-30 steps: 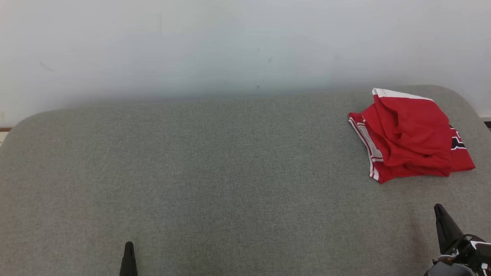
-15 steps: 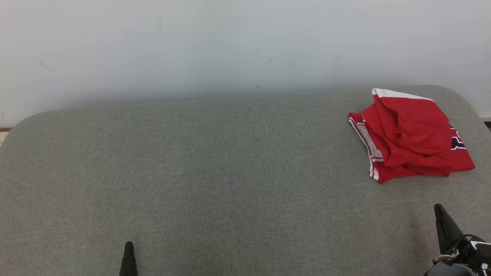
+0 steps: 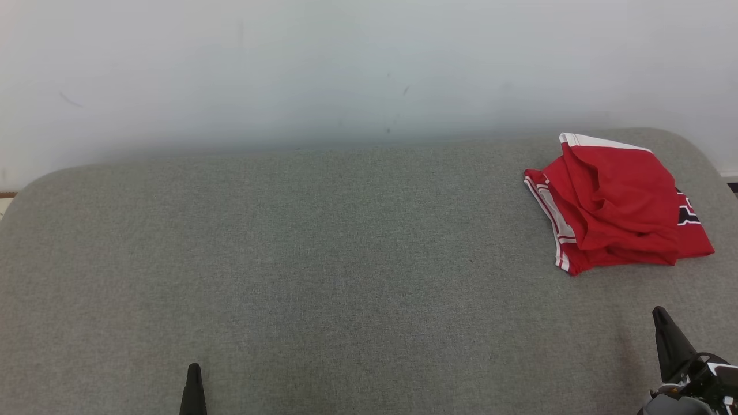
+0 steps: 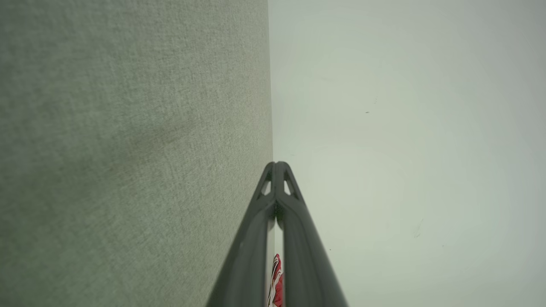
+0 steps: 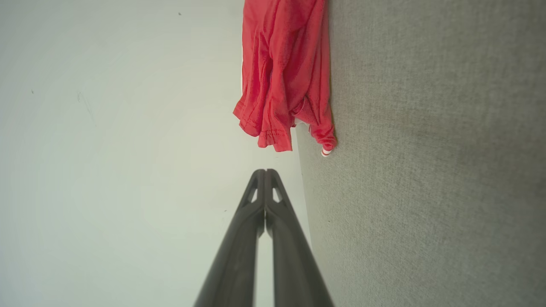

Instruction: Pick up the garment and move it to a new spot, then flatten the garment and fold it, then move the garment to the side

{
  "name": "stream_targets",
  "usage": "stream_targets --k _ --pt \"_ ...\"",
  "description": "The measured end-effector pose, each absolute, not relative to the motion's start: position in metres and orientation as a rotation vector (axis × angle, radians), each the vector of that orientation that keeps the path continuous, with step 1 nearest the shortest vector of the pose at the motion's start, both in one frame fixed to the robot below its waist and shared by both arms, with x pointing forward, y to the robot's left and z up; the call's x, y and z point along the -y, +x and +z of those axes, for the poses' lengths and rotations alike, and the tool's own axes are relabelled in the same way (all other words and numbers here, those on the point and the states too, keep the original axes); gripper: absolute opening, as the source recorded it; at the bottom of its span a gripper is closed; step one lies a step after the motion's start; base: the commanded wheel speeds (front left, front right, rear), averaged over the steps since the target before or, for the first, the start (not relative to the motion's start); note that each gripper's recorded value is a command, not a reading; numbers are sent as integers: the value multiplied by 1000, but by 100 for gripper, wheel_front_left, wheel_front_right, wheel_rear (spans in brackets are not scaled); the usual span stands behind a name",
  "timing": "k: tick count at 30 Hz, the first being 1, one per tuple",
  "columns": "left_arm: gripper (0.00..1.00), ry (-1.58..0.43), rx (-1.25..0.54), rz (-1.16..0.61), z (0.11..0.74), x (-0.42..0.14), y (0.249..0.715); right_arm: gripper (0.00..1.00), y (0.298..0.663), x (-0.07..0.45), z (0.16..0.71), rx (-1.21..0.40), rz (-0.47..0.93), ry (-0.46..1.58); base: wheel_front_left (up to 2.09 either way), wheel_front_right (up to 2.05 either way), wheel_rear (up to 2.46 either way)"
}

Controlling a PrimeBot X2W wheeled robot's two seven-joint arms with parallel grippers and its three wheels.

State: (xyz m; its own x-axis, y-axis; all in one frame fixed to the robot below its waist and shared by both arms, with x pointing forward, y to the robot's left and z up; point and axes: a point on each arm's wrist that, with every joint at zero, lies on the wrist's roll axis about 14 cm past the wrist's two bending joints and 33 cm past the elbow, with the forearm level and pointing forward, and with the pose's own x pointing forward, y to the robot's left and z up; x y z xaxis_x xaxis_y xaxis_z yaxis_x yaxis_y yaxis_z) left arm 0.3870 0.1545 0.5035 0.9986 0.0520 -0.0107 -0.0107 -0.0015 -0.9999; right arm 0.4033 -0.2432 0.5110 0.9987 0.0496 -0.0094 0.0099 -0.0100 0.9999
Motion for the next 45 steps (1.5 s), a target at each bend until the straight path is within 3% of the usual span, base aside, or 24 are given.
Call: stream_targets --k 45 --pt "0 -1572 33 49 504 -154 387 0 403 243 511 -49 31 1578 0 0 0"
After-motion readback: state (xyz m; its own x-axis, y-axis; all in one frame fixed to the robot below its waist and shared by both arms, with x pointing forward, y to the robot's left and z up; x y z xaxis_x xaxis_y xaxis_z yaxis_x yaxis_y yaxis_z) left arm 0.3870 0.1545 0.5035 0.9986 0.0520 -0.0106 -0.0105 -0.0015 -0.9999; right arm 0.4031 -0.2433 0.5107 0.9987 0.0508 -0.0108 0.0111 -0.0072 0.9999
